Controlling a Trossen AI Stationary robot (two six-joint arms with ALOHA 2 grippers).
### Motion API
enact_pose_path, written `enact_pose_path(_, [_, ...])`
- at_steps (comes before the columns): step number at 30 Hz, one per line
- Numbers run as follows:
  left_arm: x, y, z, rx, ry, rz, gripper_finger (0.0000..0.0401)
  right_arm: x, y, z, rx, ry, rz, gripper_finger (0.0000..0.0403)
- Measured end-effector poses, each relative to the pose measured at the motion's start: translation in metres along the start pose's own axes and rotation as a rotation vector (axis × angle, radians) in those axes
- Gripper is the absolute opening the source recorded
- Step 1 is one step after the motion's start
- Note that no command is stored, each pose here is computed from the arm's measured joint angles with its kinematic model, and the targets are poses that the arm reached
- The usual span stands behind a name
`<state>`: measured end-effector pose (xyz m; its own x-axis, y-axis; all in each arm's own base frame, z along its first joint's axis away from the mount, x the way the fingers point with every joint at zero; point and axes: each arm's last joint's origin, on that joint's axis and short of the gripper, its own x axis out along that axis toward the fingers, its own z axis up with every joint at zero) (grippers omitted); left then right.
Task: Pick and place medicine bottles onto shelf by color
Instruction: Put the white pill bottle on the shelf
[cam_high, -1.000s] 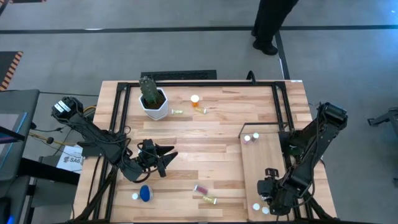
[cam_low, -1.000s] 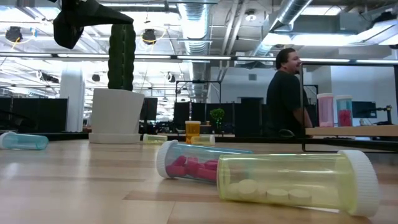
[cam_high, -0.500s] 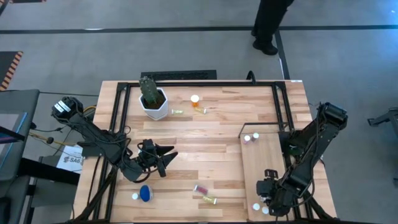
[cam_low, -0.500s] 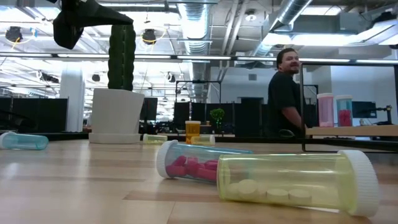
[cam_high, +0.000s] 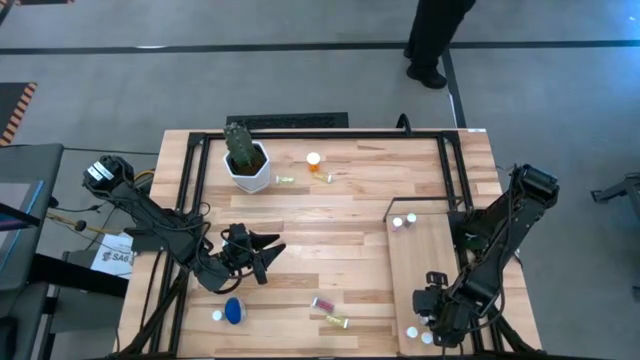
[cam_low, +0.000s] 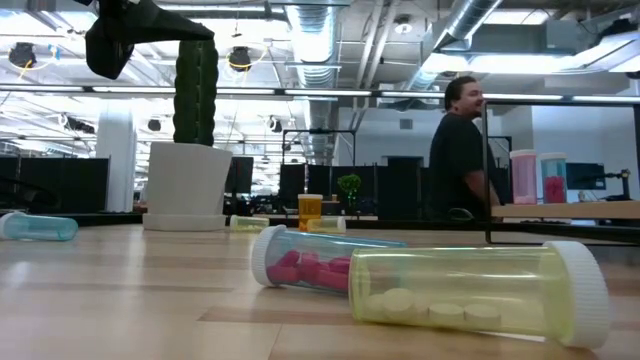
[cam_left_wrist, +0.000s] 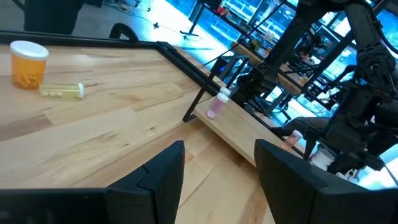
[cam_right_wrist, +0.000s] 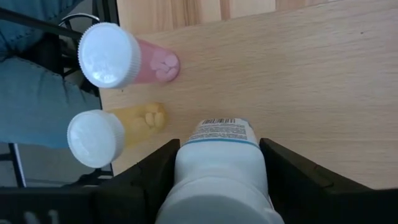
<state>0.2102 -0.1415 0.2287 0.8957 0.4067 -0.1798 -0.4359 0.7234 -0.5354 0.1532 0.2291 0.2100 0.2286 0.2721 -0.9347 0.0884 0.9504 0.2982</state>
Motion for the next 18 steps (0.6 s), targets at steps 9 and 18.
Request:
enact_pose_path(9, [0.0, 0.0003, 0.0005, 0.0, -0.015, 0.011, 0.0183, -0.0001, -0.0004, -0.0002, -0.053, 0.002, -0.003, 0.024])
enact_pose_path(18, [0.0, 0.0003, 0.0005, 0.0, -0.015, 0.011, 0.0183, -0.0002, 0.0, 0.0, -0.009, 0.013, 0.007, 0.024])
